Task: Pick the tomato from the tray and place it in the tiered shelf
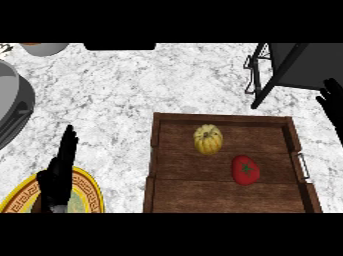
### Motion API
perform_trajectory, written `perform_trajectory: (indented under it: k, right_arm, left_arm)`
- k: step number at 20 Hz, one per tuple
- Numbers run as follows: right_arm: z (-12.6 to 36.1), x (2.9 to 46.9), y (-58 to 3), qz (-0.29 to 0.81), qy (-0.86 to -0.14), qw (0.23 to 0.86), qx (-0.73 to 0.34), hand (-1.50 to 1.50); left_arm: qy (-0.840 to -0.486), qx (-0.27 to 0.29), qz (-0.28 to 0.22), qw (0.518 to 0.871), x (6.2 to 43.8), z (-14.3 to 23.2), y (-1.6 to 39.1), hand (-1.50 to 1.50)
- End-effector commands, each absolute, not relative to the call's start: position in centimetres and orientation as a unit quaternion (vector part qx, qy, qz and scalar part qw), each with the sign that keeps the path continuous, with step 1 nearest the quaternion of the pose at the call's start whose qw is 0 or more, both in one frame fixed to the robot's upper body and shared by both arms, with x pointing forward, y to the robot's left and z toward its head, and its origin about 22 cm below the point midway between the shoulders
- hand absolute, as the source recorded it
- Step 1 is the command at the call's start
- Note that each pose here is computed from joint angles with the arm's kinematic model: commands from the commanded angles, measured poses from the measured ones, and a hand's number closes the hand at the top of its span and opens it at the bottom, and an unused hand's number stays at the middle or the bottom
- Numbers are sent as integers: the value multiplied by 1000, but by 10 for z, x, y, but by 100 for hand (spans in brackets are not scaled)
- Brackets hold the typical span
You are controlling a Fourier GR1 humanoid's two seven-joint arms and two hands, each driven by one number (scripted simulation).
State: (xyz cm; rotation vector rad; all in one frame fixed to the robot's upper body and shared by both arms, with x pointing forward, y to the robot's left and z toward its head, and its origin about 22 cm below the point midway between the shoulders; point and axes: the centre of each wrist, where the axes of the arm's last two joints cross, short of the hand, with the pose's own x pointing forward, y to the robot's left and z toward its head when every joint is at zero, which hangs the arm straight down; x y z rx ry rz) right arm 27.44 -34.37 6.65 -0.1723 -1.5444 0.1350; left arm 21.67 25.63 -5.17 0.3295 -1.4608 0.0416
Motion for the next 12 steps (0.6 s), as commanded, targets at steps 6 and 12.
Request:
perform_trajectory:
  k: [6,12]
  right_arm:
    - [88,265,-330,44,-718,693,-47,-150]
    - [30,242,-361,-32,-664,672,-326,150]
  left_arm:
    - [-722,93,-116,676,275,14,240,0]
    - [-706,64,-100,698,271,7,233,0]
